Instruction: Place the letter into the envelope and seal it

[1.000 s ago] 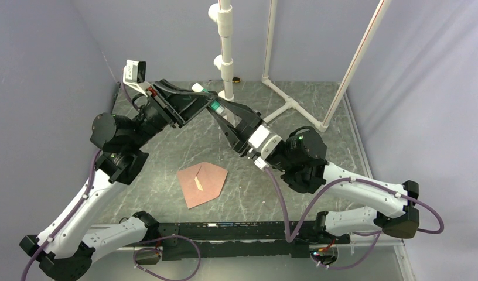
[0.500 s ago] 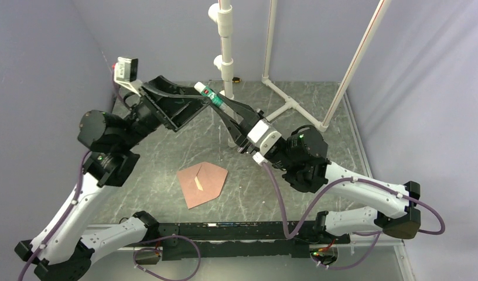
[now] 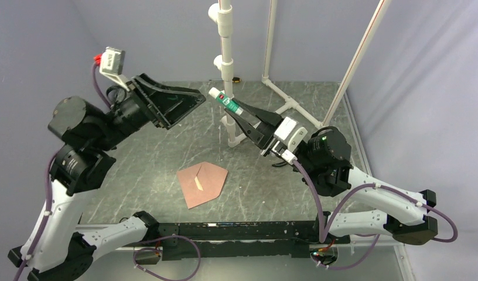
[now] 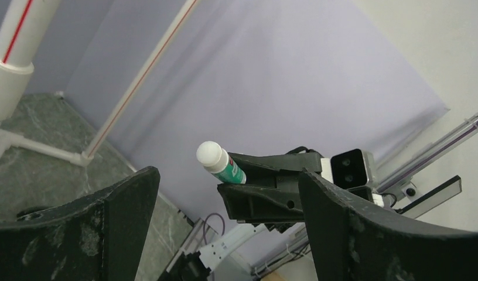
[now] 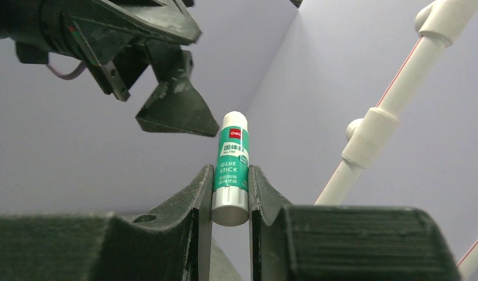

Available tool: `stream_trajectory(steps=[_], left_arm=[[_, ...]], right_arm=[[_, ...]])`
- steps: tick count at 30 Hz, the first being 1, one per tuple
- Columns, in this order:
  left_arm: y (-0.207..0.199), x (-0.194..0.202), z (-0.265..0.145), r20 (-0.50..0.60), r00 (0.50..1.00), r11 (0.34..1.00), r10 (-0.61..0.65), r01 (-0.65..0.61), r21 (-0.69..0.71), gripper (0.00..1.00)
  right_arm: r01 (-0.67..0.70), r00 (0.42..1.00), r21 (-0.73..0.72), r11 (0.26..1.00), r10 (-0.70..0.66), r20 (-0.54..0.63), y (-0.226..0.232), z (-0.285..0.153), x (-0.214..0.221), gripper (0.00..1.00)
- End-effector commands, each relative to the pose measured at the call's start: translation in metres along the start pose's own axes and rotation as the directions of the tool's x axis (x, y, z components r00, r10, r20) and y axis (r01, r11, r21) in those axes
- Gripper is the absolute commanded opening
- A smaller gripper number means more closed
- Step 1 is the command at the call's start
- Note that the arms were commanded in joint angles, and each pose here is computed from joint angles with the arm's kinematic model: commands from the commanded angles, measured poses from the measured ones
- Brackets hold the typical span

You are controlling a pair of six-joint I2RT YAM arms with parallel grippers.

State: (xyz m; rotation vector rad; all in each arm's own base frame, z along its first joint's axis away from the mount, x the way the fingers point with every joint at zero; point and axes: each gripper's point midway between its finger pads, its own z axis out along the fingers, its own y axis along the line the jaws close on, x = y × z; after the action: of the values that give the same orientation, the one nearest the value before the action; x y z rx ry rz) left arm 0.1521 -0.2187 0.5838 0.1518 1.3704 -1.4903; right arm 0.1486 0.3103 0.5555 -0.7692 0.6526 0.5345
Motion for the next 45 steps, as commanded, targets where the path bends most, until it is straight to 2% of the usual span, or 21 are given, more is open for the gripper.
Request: stream_trajectory(steps=[1, 5, 12, 17, 24, 26, 28, 33, 37, 38, 39, 42, 43, 45], left_arm=[[0.004, 0.022, 0.011, -0.143, 0.988, 0.998, -0.061, 0.062, -0.003, 0.93], [-0.005, 0.032, 0.019, -0.222, 0.968, 0.990, -0.120, 0.133, 0.044, 0.91], [-0.012, 0.027, 0.015, -0.199, 0.974, 0.990, -0.108, 0.123, 0.064, 0.71], [-0.019, 0.030, 0.014, -0.228, 0.966, 0.984, -0.124, 0.149, 0.094, 0.58], [-0.009, 0.041, 0.013, -0.256, 0.951, 0.978, -0.173, 0.196, 0.068, 0.59], [-0.010, 0.042, 0.014, -0.260, 0.949, 0.976, -0.177, 0.203, 0.074, 0.55], [-0.010, 0.044, 0.014, -0.267, 0.946, 0.975, -0.182, 0.209, 0.075, 0.49], [-0.008, 0.046, 0.013, -0.272, 0.944, 0.974, -0.188, 0.215, 0.072, 0.28], [-0.010, 0.046, 0.013, -0.276, 0.942, 0.972, -0.193, 0.221, 0.076, 0.03], [-0.010, 0.046, 0.013, -0.274, 0.941, 0.971, -0.198, 0.227, 0.080, 0.03], [-0.011, 0.045, 0.013, -0.272, 0.940, 0.968, -0.207, 0.237, 0.084, 0.02], [-0.015, 0.043, 0.016, -0.258, 0.927, 0.944, -0.274, 0.310, 0.111, 0.02], [-0.019, 0.041, 0.017, -0.252, 0.920, 0.929, -0.300, 0.342, 0.141, 0.02], [-0.025, 0.037, 0.018, -0.242, 0.899, 0.892, -0.365, 0.412, 0.187, 0.02]], right_arm=[[-0.062, 0.998, -0.022, 0.998, 0.062, 0.013, 0.002, -0.005, -0.009, 0.00], [-0.084, 0.996, -0.041, 0.996, 0.085, 0.019, 0.003, -0.006, -0.014, 0.00], [-0.092, 0.995, -0.081, 0.992, 0.093, 0.018, 0.009, -0.004, -0.016, 0.00], [-0.080, 0.997, -0.090, 0.993, 0.081, 0.001, 0.011, -0.005, -0.013, 0.00], [-0.066, 0.997, -0.080, 0.995, 0.068, 0.020, 0.006, -0.005, -0.018, 0.00], [-0.068, 0.997, -0.085, 0.994, 0.070, 0.022, 0.007, -0.005, -0.018, 0.00], [-0.072, 0.997, -0.091, 0.993, 0.074, 0.022, 0.008, -0.005, -0.019, 0.00], [-0.087, 0.996, -0.088, 0.992, 0.089, 0.025, 0.005, -0.007, -0.021, 0.00], [-0.110, 0.993, -0.090, 0.990, 0.113, 0.030, 0.004, -0.007, -0.024, 0.00], [-0.118, 0.992, -0.086, 0.989, 0.121, 0.034, 0.003, -0.007, -0.024, 0.00], [-0.125, 0.991, -0.080, 0.989, 0.129, 0.042, 0.003, -0.007, -0.023, 0.09], [-0.149, 0.984, -0.064, 0.987, 0.155, 0.093, 0.003, -0.005, -0.027, 0.52], [-0.163, 0.979, -0.064, 0.984, 0.170, 0.109, 0.005, -0.003, -0.027, 0.60], [-0.174, 0.972, -0.069, 0.982, 0.182, 0.149, 0.007, 0.003, -0.029, 0.66]])
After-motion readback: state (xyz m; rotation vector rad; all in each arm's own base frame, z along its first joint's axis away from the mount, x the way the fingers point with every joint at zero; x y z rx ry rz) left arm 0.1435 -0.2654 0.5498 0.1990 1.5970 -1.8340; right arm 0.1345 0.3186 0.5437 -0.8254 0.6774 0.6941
